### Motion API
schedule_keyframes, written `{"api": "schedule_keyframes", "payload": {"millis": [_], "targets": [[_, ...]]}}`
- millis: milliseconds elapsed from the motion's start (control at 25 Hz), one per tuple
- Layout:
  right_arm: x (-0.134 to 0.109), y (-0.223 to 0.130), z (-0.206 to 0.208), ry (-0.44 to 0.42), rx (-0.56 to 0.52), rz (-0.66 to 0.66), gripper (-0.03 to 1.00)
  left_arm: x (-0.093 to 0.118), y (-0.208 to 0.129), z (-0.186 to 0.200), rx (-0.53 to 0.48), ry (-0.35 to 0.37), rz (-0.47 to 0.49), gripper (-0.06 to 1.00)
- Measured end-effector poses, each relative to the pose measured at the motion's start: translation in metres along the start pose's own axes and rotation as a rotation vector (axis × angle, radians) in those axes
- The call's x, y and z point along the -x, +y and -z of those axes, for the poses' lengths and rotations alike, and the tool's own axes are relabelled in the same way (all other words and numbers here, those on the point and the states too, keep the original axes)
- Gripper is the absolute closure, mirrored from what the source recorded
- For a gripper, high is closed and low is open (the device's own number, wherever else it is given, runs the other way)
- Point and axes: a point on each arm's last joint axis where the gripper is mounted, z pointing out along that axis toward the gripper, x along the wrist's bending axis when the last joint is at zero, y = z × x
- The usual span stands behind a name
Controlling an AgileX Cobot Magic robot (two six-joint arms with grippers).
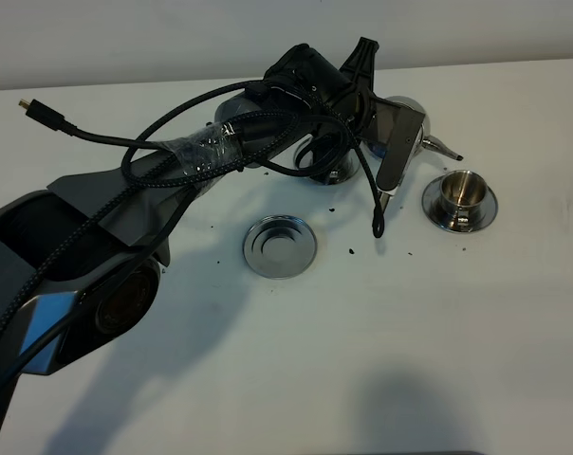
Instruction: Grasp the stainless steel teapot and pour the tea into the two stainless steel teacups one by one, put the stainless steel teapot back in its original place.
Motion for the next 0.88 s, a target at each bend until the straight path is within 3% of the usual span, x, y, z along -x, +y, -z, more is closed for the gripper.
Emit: {"api": "schedule_keyframes", "payload": {"millis": [880], "targets": [[0.0,0.0,0.0,0.0,0.0,-0.001,0.57,0.003,0.01,-0.008,0.007,0.055,-0.112,0.73]]}}
